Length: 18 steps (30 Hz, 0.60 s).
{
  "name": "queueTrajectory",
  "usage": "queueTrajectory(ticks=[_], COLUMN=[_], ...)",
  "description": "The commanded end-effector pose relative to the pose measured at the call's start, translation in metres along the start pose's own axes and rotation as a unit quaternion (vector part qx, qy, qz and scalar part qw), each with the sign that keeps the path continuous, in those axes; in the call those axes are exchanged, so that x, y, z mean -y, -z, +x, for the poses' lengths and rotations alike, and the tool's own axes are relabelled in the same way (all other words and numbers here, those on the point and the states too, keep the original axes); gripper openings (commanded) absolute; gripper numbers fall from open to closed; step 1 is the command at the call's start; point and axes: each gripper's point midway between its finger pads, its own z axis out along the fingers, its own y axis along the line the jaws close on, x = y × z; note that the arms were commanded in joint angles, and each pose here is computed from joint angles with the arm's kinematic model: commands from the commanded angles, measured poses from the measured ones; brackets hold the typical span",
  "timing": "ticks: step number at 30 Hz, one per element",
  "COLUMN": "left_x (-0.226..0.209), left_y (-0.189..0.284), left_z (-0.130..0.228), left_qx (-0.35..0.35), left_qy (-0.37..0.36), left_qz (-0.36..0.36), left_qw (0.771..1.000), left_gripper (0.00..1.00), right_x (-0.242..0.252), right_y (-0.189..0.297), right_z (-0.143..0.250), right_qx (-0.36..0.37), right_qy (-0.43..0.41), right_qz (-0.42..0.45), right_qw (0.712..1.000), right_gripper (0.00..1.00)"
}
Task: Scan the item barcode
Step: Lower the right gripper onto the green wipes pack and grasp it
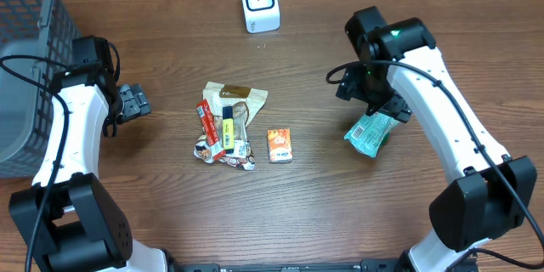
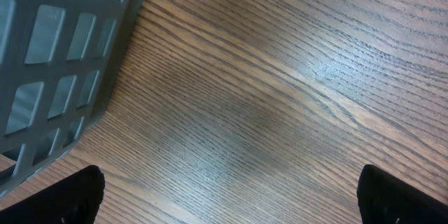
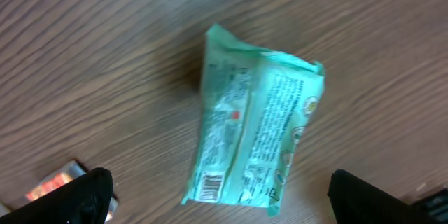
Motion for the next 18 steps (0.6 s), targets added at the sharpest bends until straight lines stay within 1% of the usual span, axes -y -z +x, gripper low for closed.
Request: queueTrajectory(ticks=[1,5,18], left_x=[-0.004,-0.004,-0.004], left_y=[0.010,0.010,0.010], left_z=[-0.008,-0.008,-0.008], left_qx=[0.018,0.018,0.018], left_qy=[0.000,0.000,0.000], left_qz=[-0.003,-0.003,-0.003], left_qw=[1.000,1.000,1.000], left_gripper=[1.00,1.00,1.00], right_x=[0.009,0.016,0.021], right_y=[-0.005,-0.016,-0.049], right_z=[0.003,0.008,0.021], right_qx=[-0.010,-0.023,-0.038], right_qy=[-0.047,-0.068,-0.078], right_qz=[0.007,0.023,0.041], right_qw=[0.999,0.997,0.995], right_gripper=[1.00,1.00,1.00])
